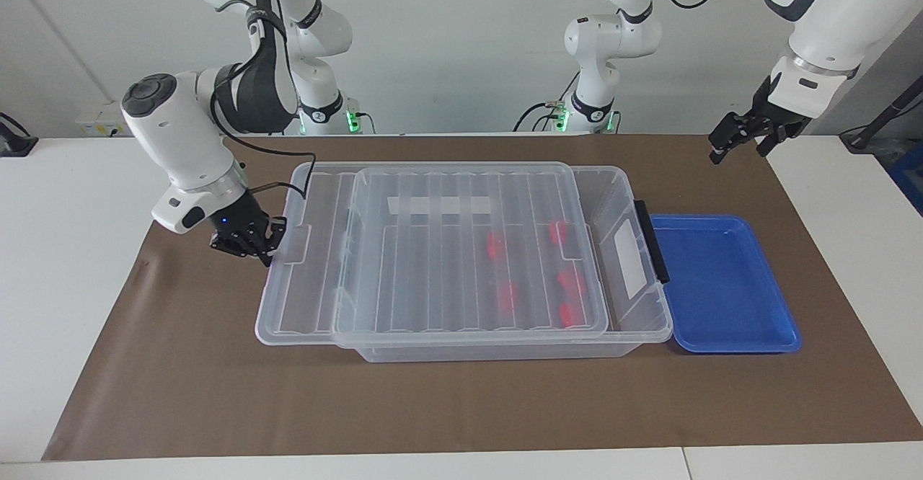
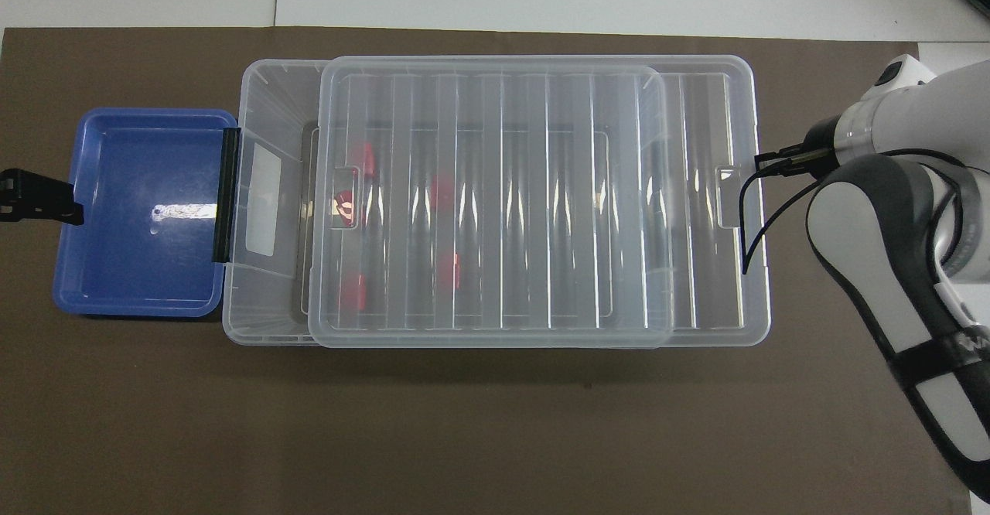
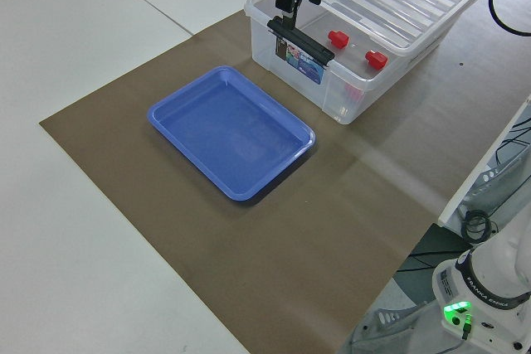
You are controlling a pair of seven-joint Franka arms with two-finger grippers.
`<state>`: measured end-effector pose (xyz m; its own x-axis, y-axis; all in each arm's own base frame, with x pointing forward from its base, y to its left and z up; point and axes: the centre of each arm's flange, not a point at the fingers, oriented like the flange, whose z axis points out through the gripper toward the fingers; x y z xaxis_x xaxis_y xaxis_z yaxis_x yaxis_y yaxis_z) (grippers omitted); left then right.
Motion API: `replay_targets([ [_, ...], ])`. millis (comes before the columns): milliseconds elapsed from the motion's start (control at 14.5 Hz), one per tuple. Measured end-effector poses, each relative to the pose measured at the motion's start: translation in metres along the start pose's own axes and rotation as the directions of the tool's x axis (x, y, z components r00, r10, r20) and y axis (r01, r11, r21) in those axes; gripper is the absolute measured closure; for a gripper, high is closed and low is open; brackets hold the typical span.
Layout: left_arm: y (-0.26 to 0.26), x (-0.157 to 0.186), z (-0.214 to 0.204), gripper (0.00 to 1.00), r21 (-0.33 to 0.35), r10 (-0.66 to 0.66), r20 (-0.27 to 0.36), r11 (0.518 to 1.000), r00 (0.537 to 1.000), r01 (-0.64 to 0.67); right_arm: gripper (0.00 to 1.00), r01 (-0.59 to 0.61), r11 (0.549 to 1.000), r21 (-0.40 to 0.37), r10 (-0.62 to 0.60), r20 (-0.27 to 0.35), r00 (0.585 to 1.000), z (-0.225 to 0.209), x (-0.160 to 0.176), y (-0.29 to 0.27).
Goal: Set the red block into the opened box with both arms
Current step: 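Push the clear lid back over the box with the right gripper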
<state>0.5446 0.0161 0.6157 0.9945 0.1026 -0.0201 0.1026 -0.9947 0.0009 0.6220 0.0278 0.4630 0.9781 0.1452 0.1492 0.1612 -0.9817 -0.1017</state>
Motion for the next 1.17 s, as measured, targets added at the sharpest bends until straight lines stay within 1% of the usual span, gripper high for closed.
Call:
replay_targets([
  [344, 0.000, 0.000, 0.000, 0.00, 0.000, 0.000, 0.000, 1.000, 1.000, 0.000, 0.99, -0.010, 1.000, 0.007, 0.010, 0.008, 1.000, 0.011, 0.001, -0.034],
  [756, 0.000, 0.000, 0.000, 0.00, 0.000, 0.000, 0.000, 1.000, 1.000, 0.000, 0.99, -0.003, 1.000, 0.010, 0.003, 0.008, 1.000, 0.014, 0.002, -0.049],
  [1169, 0.000, 0.000, 0.000, 0.00, 0.000, 0.000, 0.000, 1.000, 1.000, 0.000, 0.99, -0.040, 0.997, 0.070, 0.040, 0.007, 0.999, 0.017, 0.001, -0.053],
])
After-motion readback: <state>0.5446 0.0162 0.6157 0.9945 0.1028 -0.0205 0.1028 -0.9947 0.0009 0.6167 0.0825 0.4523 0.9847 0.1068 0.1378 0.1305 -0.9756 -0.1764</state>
